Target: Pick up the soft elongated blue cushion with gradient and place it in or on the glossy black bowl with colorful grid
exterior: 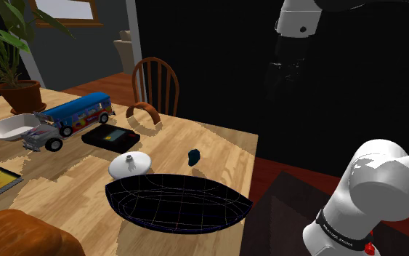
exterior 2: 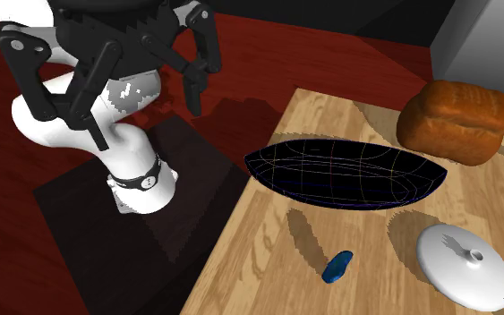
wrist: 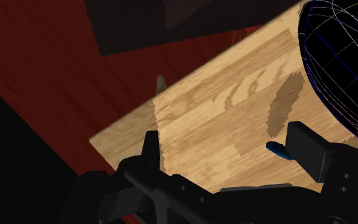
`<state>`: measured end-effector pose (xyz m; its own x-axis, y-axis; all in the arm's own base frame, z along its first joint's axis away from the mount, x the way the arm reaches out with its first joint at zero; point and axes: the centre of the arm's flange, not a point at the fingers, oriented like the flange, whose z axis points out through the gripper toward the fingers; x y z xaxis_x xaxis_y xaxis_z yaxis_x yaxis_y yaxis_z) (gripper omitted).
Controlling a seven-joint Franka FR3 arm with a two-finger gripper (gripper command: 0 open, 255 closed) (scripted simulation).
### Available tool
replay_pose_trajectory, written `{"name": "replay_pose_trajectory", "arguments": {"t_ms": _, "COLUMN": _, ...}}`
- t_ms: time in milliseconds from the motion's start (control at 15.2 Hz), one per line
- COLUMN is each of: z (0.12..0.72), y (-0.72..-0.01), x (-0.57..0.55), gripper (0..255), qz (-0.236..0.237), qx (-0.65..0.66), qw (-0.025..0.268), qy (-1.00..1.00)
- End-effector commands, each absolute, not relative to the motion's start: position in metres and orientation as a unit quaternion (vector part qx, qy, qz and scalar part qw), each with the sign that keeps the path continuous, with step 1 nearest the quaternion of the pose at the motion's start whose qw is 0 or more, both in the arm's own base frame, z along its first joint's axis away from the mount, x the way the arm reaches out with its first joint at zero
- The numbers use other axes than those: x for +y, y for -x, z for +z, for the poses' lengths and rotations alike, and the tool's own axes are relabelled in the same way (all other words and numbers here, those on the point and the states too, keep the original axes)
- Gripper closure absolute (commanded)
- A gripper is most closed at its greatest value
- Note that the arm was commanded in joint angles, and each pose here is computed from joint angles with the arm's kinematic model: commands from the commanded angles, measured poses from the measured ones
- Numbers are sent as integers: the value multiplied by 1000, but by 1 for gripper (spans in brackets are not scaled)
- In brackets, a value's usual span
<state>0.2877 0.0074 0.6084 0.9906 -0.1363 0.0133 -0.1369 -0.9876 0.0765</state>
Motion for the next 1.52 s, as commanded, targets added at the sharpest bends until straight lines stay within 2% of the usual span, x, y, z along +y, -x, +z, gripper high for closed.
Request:
{"name": "replay_pose_trajectory", "arguments": {"t_ms": 0, "z": 608, "y": -288, "x": 7, "gripper": 0, "qz": 4, "qx": -69, "qw": 39, "qy": -997}}
{"name": "replay_pose_trajectory", "arguments": {"t_ms": 1452, "z": 410, "y": -446, "x": 178, "gripper": 0, "qz": 42, "qx": -19, "qw": 147, "qy": -988}}
